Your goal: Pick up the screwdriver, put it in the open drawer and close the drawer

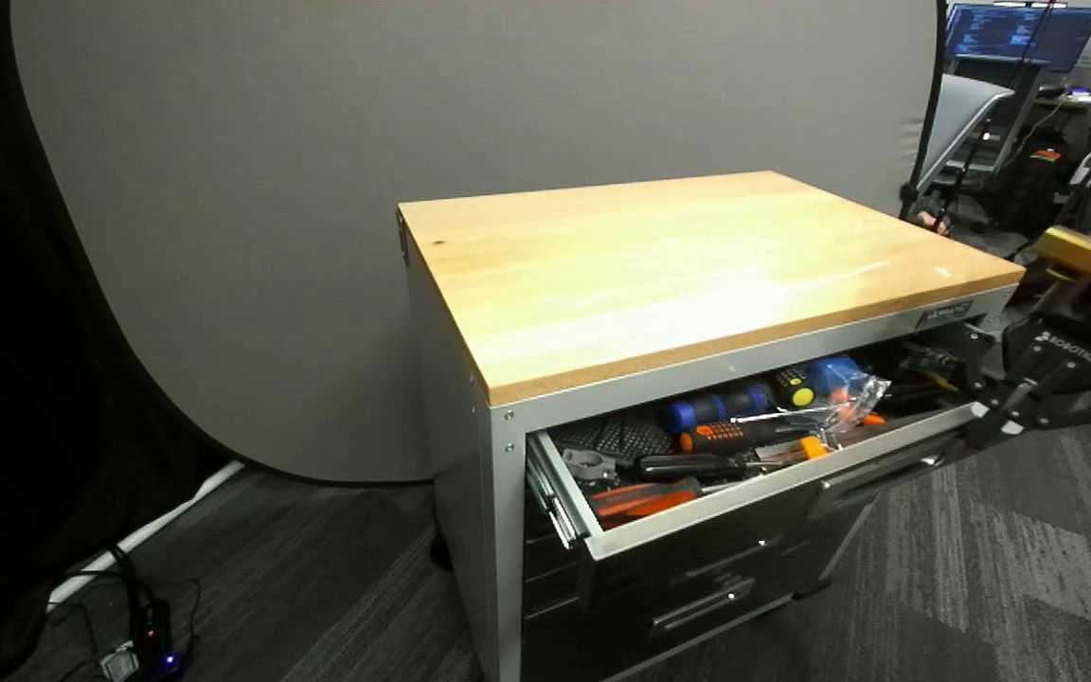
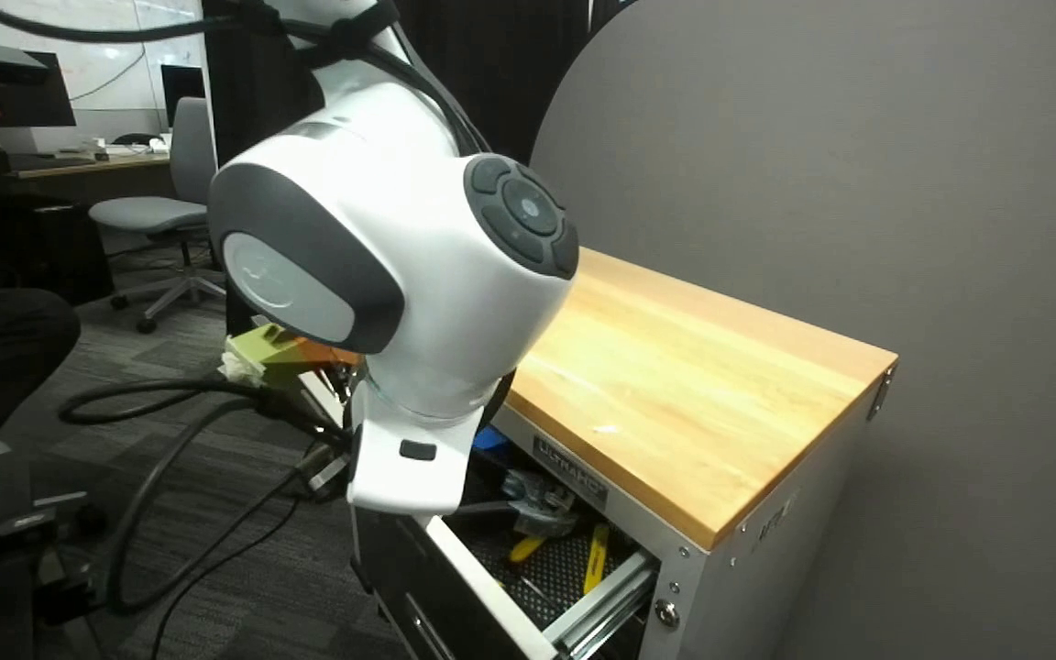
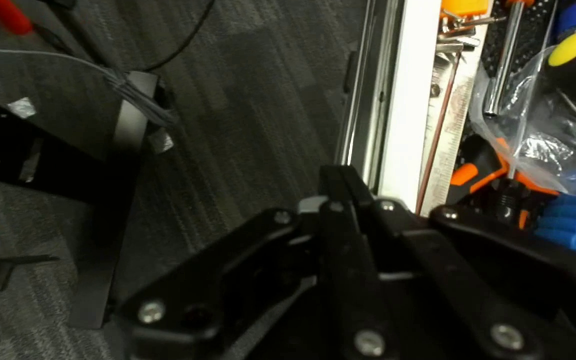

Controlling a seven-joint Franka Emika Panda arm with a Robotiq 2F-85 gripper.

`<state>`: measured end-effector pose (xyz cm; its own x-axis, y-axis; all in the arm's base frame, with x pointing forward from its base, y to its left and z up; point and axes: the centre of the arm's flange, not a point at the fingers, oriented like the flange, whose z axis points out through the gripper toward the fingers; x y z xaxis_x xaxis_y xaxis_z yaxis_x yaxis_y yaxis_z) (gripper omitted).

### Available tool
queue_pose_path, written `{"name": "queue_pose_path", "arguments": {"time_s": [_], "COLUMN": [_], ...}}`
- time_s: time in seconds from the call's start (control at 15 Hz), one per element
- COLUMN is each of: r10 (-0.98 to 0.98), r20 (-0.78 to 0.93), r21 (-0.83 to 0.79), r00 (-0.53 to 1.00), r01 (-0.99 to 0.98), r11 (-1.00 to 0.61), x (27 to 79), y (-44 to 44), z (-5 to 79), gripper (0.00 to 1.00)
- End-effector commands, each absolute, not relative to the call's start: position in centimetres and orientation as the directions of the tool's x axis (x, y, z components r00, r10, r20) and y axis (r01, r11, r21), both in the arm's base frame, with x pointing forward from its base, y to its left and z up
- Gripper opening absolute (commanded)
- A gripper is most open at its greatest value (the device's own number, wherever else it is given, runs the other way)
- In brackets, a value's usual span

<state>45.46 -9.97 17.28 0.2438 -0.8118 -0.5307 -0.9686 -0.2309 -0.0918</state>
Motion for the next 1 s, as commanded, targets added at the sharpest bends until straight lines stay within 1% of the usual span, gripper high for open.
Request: {"name": "queue_pose_path", "arguments": {"time_s": [0.0,0.2,0.6,0.73,0.93], "r10": [-0.842,-0.867,-0.891,-0.893,-0.897], "r20": [-0.474,-0.420,-0.356,-0.349,-0.331], "r21": [-0.264,-0.395,-0.592,-0.639,-0.667], "r00": [0.257,0.267,0.280,0.286,0.292], "r01": [-0.954,-0.914,-0.806,-0.770,-0.745], "r11": [-0.142,-0.090,-0.017,0.003,0.004], "x": [47.3,48.0,47.9,47.6,47.3], "y": [-8.1,-6.8,-4.7,-4.3,-3.9], "z": [15.3,14.7,15.2,15.6,15.3], "gripper": [0.05,0.04,0.05,0.05,0.06]}}
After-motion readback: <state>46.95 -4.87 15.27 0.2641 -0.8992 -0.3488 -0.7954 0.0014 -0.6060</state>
